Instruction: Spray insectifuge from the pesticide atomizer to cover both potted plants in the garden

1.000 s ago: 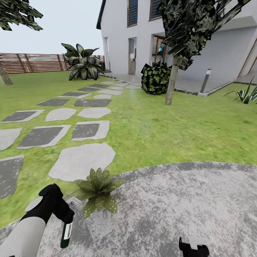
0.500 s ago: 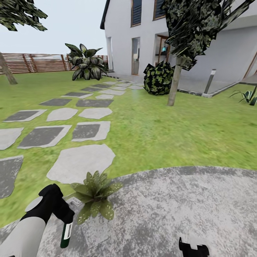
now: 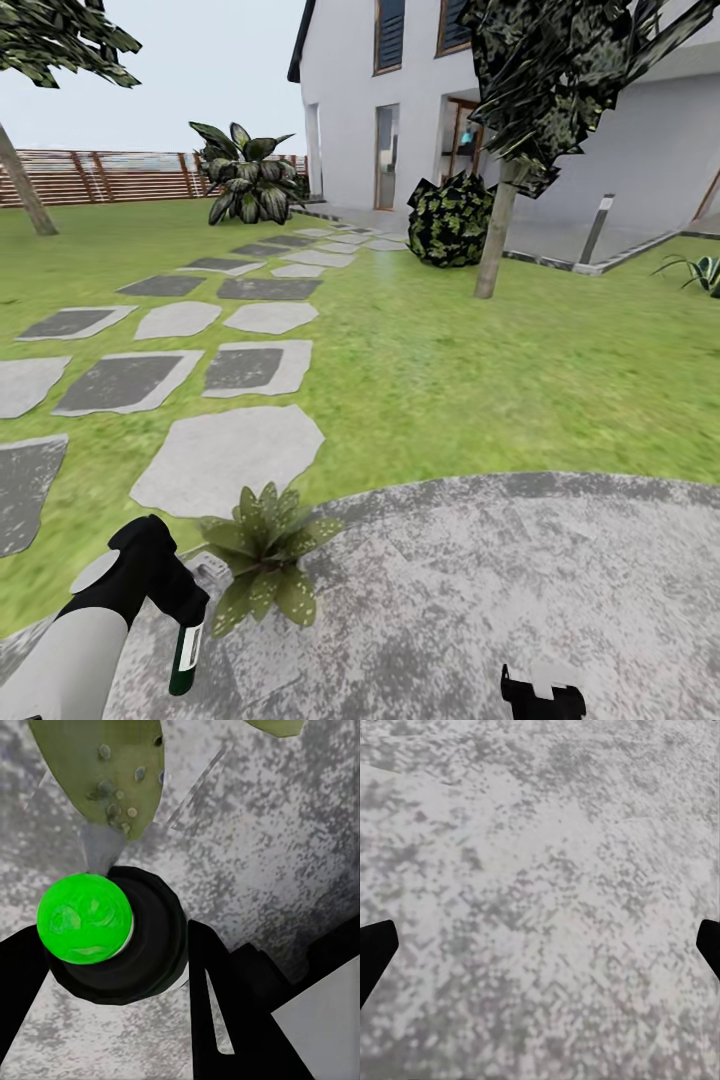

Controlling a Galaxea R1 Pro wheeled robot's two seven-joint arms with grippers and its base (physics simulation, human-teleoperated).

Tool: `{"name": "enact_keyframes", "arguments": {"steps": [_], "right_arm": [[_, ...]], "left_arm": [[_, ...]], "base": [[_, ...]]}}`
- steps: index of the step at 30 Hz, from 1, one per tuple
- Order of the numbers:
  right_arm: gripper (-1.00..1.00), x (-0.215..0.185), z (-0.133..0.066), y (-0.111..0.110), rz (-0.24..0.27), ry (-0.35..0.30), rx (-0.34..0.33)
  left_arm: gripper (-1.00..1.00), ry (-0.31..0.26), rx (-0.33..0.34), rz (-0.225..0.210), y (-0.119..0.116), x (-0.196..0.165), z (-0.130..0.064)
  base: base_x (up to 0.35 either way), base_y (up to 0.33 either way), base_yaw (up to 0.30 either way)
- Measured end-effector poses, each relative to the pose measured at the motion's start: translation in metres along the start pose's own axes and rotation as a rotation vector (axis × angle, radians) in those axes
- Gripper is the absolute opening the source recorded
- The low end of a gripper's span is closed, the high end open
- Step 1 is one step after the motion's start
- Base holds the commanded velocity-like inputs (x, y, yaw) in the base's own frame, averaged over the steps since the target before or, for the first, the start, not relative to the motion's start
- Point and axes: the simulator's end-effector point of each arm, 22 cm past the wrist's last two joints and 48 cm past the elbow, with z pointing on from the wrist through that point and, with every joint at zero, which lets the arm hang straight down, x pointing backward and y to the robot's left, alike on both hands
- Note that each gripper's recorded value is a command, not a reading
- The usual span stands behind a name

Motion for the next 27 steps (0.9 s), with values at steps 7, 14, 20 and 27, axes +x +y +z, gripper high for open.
{"name": "enact_keyframes", "arguments": {"steps": [7,14,20,27], "right_arm": [[1.00,0.000,0.000,0.000,0.000,0.000,-0.001],[1.00,0.000,0.000,0.000,0.000,0.000,0.000],[1.00,0.000,0.000,-0.001,0.000,-0.001,0.000],[1.00,-0.001,0.000,-0.001,-0.001,-0.002,0.000]], "left_arm": [[-1.00,0.000,0.003,0.000,-0.001,0.000,0.000],[-1.00,-0.018,0.020,-0.006,-0.005,-0.011,-0.008],[-1.00,0.112,-0.133,0.102,0.018,-0.052,-0.082],[-1.00,0.138,-0.259,0.179,0.014,-0.106,-0.126]], "base": [[0.001,-0.001,0.257],[0.000,0.000,0.252],[0.000,0.000,0.027],[0.000,0.000,0.000]]}}
